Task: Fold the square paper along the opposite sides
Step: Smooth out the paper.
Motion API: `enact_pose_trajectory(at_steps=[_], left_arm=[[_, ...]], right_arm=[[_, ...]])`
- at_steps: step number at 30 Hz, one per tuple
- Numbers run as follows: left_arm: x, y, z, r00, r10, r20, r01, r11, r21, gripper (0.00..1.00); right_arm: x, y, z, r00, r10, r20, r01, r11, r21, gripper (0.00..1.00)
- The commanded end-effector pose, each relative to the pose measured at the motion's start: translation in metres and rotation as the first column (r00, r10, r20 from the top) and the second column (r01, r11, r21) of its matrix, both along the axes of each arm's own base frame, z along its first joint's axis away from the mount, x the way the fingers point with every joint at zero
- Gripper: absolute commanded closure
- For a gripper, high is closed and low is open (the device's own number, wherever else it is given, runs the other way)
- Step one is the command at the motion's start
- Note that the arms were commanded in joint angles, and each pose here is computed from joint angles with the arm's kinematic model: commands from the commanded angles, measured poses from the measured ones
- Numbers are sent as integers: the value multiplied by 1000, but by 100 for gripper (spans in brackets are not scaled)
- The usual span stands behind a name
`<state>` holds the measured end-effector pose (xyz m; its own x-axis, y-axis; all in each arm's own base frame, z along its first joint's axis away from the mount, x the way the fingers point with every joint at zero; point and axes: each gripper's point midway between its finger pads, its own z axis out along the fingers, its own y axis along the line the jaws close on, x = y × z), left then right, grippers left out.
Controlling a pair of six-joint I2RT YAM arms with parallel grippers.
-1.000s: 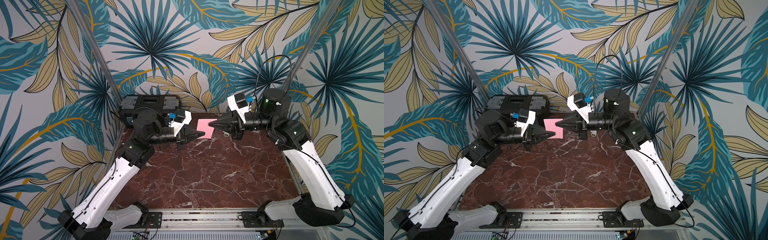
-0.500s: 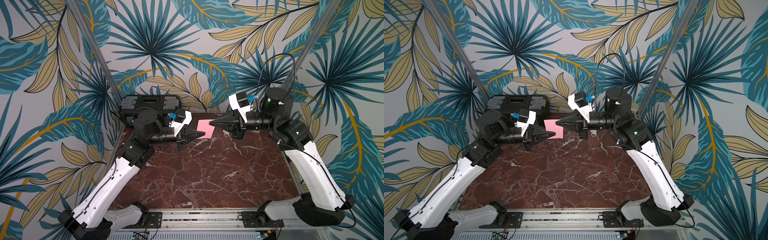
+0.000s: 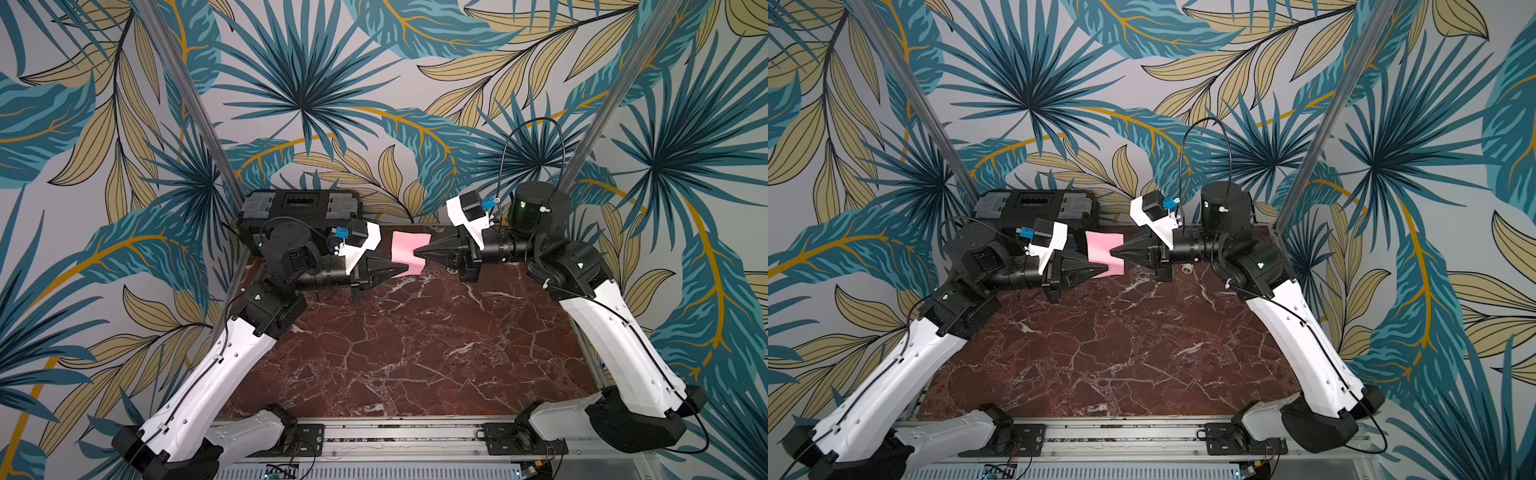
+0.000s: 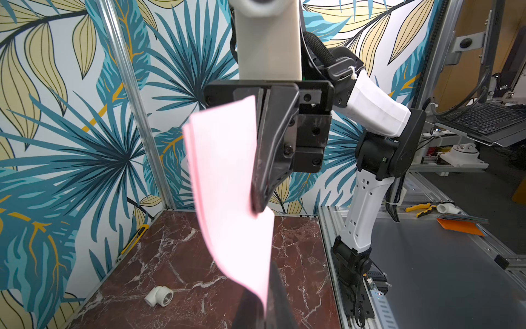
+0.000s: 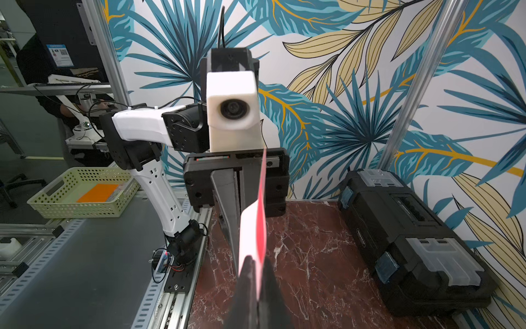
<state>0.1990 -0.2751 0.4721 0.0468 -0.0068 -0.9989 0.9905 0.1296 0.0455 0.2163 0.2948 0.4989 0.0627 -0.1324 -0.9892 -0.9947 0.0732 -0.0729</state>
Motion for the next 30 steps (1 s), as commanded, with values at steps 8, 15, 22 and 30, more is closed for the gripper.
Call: enact_pose_trajectory(at_steps=[8,15,22,30], left_arm=[[3,3,22,997,47,57,-44,998,-42,100],[25,1,-5,992,119,-51,-120,993,-11,100],[70,1,-102,870,302,-391,-289,953,93,100],[87,-17,-265,485,338,-806,-269,935,230,100]], right_arm=[[-6,-2,-19,1000,6,-17,-6,1000,-14,55],[17,-15,-45,982,-190,-15,189,980,-55,38],[40,-70,-114,823,-566,-50,560,823,-96,12],[39,-127,-175,598,-792,-125,776,611,-157,9]])
